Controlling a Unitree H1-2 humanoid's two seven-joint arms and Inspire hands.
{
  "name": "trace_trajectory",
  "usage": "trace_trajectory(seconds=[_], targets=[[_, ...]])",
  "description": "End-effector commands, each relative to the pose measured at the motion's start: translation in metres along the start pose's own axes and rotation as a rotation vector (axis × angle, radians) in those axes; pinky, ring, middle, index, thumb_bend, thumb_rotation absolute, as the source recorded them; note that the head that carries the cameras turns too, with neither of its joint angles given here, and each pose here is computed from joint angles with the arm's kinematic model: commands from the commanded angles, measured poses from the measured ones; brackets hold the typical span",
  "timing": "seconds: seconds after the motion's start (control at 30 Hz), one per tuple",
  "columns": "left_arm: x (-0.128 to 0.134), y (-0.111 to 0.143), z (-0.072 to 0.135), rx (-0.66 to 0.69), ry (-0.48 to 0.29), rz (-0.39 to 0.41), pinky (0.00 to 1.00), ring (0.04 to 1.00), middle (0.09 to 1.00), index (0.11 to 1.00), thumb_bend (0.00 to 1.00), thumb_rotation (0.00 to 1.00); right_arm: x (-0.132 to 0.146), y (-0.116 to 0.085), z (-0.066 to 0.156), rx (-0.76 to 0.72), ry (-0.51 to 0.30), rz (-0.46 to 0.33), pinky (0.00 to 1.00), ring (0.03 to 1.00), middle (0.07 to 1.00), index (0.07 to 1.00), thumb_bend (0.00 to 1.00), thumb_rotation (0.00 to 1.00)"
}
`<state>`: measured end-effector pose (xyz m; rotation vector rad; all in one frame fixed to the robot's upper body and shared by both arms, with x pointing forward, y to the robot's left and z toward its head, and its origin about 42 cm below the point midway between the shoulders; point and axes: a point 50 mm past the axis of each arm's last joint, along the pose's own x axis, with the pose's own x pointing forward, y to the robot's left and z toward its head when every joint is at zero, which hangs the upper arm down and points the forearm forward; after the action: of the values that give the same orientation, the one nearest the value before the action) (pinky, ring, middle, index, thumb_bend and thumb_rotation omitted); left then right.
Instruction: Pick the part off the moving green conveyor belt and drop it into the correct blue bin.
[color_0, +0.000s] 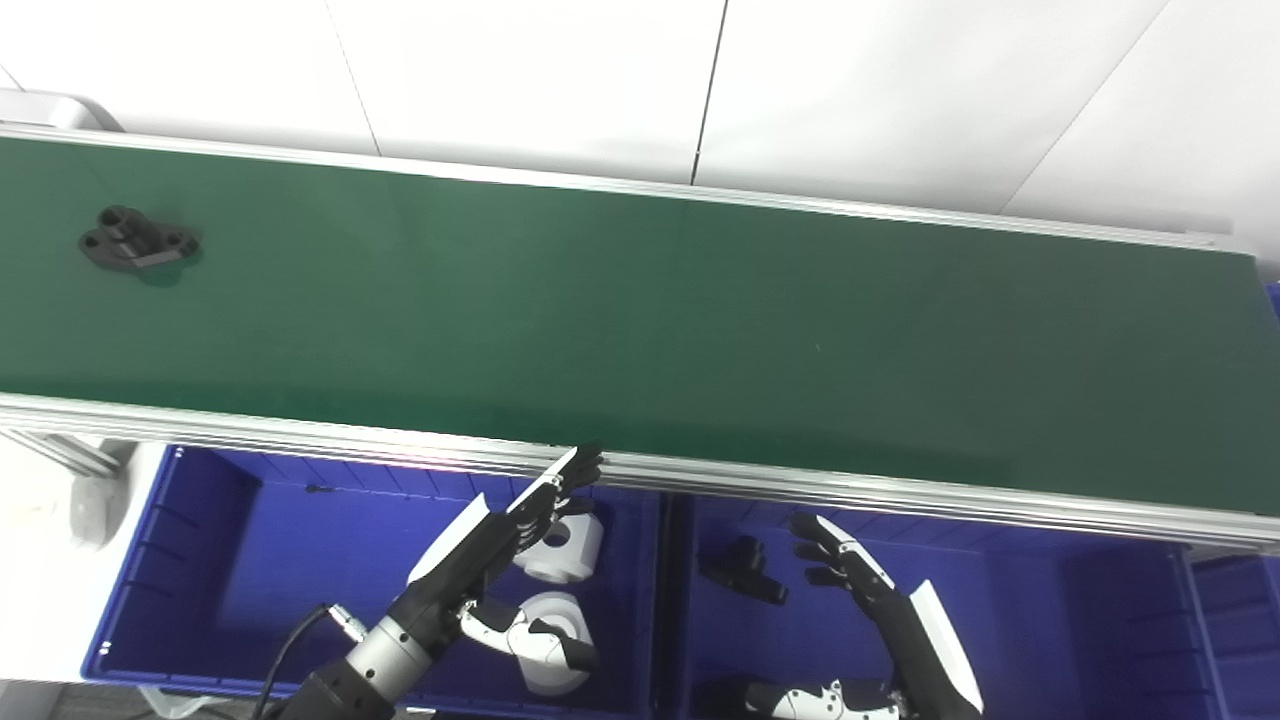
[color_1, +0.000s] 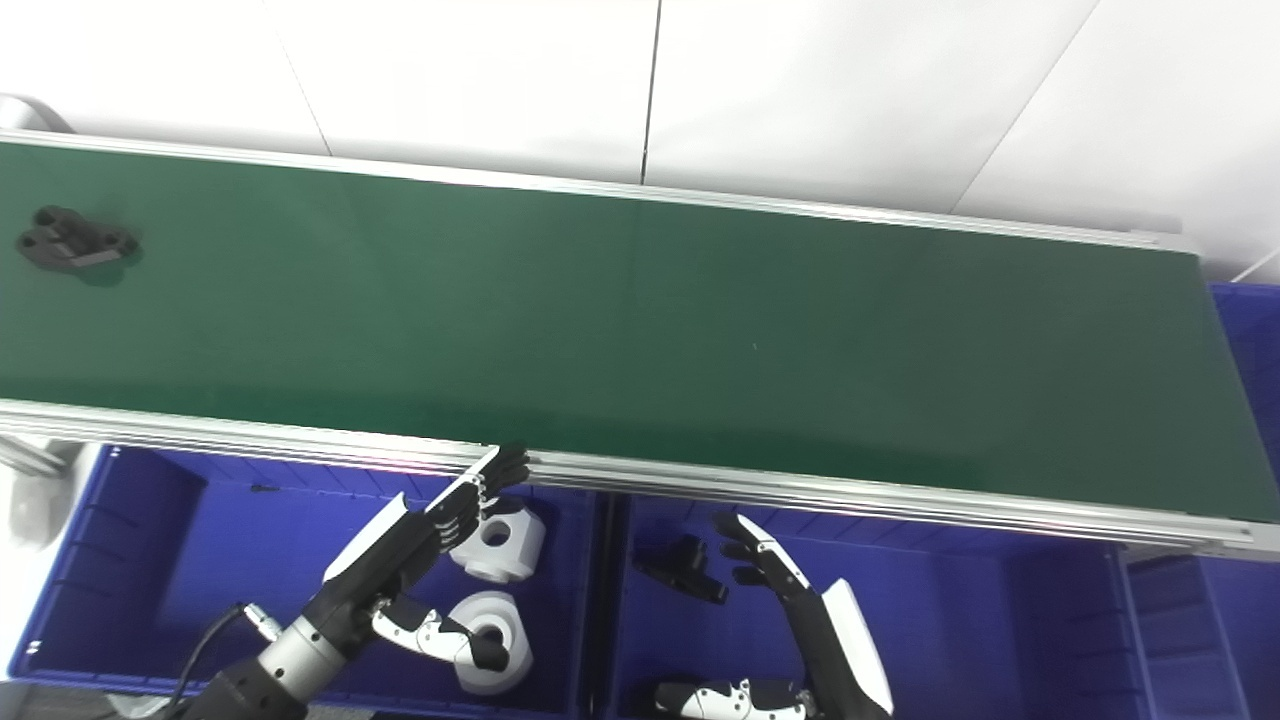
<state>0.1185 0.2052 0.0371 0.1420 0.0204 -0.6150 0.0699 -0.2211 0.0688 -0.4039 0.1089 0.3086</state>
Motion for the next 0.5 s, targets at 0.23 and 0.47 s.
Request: trace_trajectory(seconds=[0.23, 0.47], targets=[[-0.004, 0.002, 0.004, 0.007, -0.036, 0.018, 0.87, 0.956, 0.988, 0.969, 0.85, 0.26, -0.001, 0.000, 0.007, -0.005, -0.092, -0.043, 0.76, 0.837, 0.880, 0.892, 0.88, 0.27], [-0.015, 0.011, 0.011, 0.138, 0.003, -0.089, 0.98, 0.999, 1.000, 0.996, 0.88, 0.26, 0.000, 0.005, 0.007, -0.003, -0.091, -0.011, 0.71, 0.816, 0.894, 0.902, 0.87, 0.29]])
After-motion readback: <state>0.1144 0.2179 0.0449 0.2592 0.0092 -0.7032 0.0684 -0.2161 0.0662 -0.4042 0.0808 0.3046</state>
